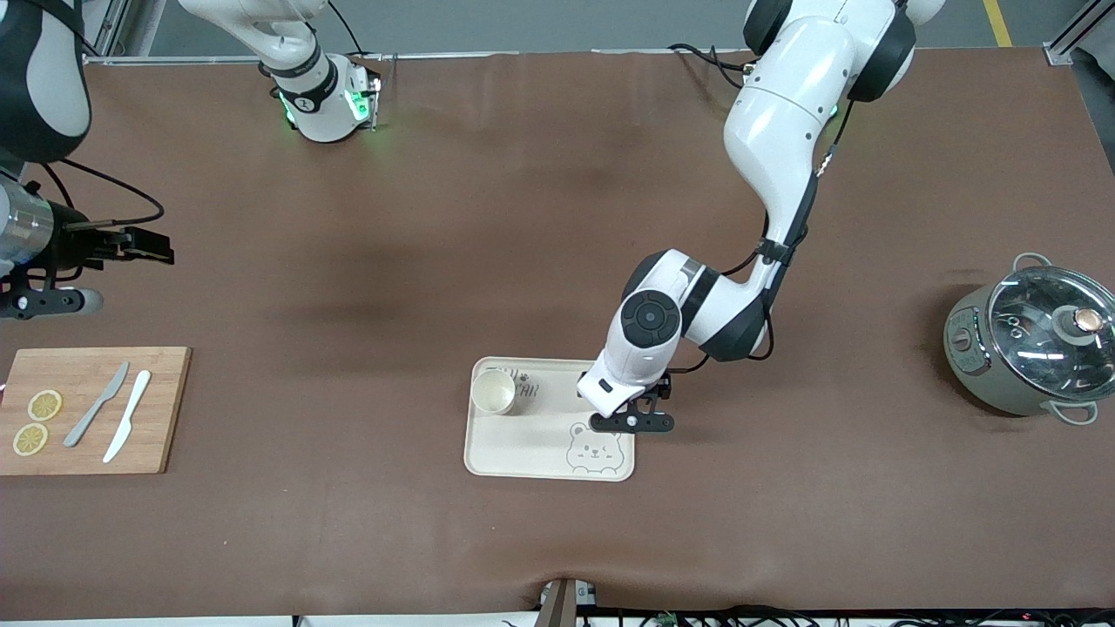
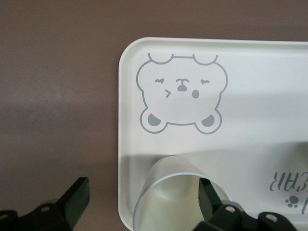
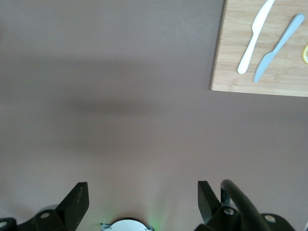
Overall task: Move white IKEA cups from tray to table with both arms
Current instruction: 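Lower the open left gripper around the cup nearest it, then close the left gripper on the cup while the right gripper reaches over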
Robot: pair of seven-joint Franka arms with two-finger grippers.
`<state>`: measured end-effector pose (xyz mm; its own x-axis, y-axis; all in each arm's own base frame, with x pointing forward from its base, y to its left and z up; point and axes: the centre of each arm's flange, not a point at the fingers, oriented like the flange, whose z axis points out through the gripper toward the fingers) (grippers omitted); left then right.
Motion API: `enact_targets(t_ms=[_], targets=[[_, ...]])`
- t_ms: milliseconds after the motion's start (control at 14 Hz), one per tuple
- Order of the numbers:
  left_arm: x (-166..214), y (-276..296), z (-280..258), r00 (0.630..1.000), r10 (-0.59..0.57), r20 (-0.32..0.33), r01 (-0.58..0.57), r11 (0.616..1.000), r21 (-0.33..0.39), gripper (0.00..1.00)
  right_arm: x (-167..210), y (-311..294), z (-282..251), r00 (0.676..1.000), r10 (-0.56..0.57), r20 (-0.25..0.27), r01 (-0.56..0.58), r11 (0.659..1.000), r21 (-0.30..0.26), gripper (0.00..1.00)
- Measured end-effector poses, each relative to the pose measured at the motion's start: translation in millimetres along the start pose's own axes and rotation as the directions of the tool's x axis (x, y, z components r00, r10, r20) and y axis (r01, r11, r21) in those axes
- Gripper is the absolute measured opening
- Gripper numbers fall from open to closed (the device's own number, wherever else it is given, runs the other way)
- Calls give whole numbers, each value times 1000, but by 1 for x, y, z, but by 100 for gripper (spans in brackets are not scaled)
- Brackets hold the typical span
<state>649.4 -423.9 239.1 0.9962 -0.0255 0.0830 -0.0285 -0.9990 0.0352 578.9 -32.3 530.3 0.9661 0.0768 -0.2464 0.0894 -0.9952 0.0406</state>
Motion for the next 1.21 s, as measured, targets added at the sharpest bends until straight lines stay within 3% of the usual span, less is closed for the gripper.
enact_targets(t_ms=[643,929,1214], targets=[[-6,-6,18,1000,-1,8,1,1000,7,100,13,0,19,999,3,45,-3,1000,-3,100],[-14,-10,27,1000,1,4,-1,1000,3,100,19,-7,28,991,121,64,-124,991,49,100],[-22,-12,13,1000,4,11,-4,1000,4,100,28,-18,42,964,247,102,-258,960,110,100]])
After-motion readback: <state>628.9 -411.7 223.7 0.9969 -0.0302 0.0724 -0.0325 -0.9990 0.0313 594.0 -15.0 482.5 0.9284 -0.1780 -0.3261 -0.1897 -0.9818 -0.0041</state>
